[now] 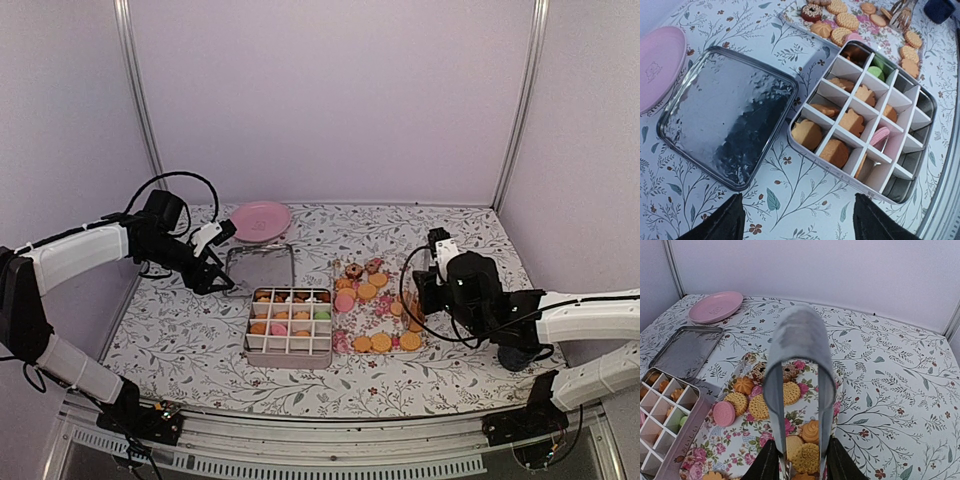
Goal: Pack the cookies
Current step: Pick up the fake cookies from the plate, then place the fake cookies in the empty pocket of the box.
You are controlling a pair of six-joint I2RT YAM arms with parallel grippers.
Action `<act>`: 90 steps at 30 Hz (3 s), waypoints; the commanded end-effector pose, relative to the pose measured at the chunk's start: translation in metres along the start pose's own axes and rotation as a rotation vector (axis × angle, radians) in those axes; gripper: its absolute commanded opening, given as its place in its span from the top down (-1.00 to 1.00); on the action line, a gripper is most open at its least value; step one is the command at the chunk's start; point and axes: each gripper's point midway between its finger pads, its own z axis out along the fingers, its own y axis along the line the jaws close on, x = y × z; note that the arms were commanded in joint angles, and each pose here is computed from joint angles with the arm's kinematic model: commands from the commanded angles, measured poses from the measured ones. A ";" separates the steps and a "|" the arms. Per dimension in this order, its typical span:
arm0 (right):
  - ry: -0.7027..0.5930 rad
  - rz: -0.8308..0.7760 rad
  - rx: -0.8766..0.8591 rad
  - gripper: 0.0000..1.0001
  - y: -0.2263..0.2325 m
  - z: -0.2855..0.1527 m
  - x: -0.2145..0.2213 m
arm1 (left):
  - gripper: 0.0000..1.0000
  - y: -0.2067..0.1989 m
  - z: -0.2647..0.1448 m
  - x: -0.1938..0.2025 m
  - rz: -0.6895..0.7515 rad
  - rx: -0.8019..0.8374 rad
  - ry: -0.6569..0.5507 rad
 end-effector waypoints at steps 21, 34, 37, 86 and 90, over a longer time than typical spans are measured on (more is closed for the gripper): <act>-0.148 0.045 -0.278 1.00 0.074 -0.025 -0.103 | -0.49 0.002 -0.006 -0.003 0.013 -0.010 -0.013; -0.046 0.027 -0.095 0.46 0.019 -0.017 -0.039 | -0.50 0.001 -0.004 -0.003 0.013 0.001 -0.015; -0.026 0.014 -0.089 0.36 0.015 -0.016 -0.030 | -0.50 0.002 -0.004 -0.003 0.014 -0.003 -0.014; -0.218 0.087 -0.567 1.00 0.127 -0.052 -0.135 | -0.50 0.000 -0.003 0.003 0.007 0.001 -0.006; -0.206 0.125 -0.658 1.00 0.158 -0.047 -0.133 | -0.50 0.000 -0.001 0.006 0.008 0.000 0.000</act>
